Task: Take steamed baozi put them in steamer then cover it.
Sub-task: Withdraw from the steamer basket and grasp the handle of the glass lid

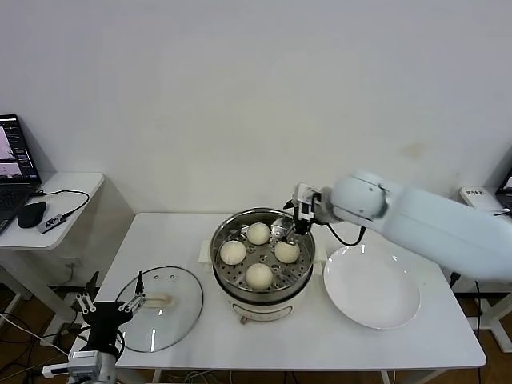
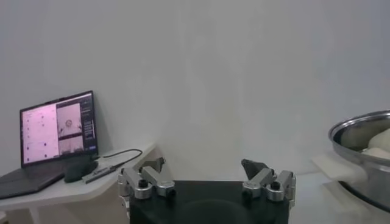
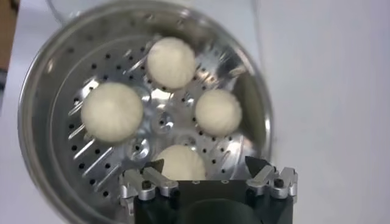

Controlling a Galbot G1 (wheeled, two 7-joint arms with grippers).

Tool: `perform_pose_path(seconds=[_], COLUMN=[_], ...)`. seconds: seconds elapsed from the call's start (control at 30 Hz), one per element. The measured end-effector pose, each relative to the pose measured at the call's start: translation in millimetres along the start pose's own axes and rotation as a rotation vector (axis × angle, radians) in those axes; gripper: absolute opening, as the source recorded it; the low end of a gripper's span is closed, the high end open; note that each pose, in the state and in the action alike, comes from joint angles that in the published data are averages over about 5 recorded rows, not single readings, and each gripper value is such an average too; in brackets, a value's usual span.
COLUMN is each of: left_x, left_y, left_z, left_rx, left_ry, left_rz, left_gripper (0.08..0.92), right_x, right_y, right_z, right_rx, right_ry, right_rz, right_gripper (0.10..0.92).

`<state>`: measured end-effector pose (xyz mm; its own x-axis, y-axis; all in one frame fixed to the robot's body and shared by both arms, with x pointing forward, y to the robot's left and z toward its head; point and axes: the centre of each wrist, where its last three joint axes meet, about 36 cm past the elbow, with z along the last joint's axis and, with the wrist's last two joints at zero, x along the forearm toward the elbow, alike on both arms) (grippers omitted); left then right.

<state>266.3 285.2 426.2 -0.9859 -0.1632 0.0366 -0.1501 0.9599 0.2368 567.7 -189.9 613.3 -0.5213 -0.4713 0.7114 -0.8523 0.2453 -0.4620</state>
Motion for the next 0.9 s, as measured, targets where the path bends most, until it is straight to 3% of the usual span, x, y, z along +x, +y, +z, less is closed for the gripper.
perform_pose_path(seconds=[0.63,0.77,0.9], left_x=[1.8,-0.1,0.2], left_y=[-16.3,-13.6,-5.6], left_z=[31.8,44.0,57.1], left_rx=[-0.023,-0.102,-0.252], left_ry=[0.000,-0.017,-0.041], left_rz=[0.014,0.003,0.008], left_gripper=[0.823,0.823,0.823], right_x=[-14.5,-12.9,-5.2], right_y=[106.0,140.2,182.5], right_z=[134.1,164.9,197.5], right_rx=[-0.478,-0.588,-0.680], right_ry=[-0.652,-0.703,-0.675], right_rz=[0.569,0.668,0.759], right_gripper=[0.823,0.823,0.823])
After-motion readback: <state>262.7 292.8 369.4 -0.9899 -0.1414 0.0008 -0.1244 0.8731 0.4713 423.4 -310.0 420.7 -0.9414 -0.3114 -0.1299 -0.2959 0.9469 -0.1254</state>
